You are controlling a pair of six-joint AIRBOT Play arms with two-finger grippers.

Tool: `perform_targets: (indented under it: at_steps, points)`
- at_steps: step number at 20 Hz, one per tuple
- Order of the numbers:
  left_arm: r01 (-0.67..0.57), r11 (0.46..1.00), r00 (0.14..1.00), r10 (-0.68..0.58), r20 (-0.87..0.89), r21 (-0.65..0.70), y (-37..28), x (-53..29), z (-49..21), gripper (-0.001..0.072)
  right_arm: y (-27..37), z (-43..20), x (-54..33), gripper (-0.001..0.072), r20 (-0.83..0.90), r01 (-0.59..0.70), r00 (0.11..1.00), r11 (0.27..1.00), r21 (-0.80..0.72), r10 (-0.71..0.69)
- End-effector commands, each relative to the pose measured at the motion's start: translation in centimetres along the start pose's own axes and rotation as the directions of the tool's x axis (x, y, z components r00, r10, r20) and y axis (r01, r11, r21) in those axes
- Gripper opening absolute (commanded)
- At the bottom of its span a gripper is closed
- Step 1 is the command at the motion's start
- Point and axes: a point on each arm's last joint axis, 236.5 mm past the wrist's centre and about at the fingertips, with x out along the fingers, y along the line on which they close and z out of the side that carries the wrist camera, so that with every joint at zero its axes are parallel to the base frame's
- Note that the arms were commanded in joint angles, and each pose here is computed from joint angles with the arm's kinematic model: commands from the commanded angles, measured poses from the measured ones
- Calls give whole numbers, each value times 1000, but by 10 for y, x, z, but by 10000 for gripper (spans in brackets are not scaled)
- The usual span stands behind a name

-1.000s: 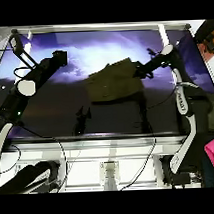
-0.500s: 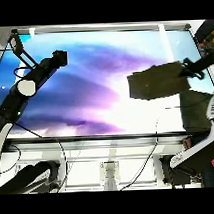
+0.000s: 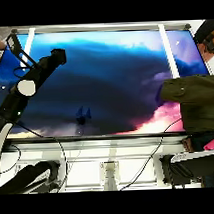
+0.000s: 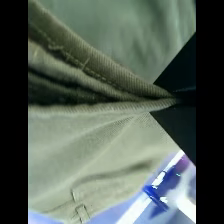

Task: Fold the clothes and pants, and hang the long-sleeved shirts on hangers.

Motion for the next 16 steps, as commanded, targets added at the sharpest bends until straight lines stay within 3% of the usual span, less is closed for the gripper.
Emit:
perform_targets:
  at_steps: [1, 5, 11, 12, 13, 14, 16]
  points:
    - [-1, 1000, 1000, 1, 18, 0, 0, 0, 5, 582, -61, 1, -26, 19, 56, 104, 993, 991, 83, -108]
    - [-1, 1000, 1000, 1, 18, 0, 0, 0, 5, 582, -109, -6, -34, 19, 47, 173, 982, 974, 147, -182]
    - [1, 1000, 1000, 0, 19, -11, 0, 0, 5, 582, -143, -16, -31, 25, 14, 172, 984, 958, 230, -180]
    - [1, 1000, 1000, 0, 19, -11, 0, 0, 5, 582, -143, -16, -31, 65, 15, 172, 984, 958, 230, -180]
    - [1, 1000, 1000, 0, 18, -11, 0, 0, 5, 582, -143, -16, -32, 247, 18, 172, 983, 958, 231, -181]
    - [1, 1000, 1000, 0, 19, -11, 0, 0, 5, 582, -143, -16, -33, 350, 20, 172, 983, 958, 230, -181]
    - [0, 1000, 1000, 0, 18, -11, 0, 0, 5, 582, -144, -18, -39, 385, 31, 184, 980, 955, 234, -197]
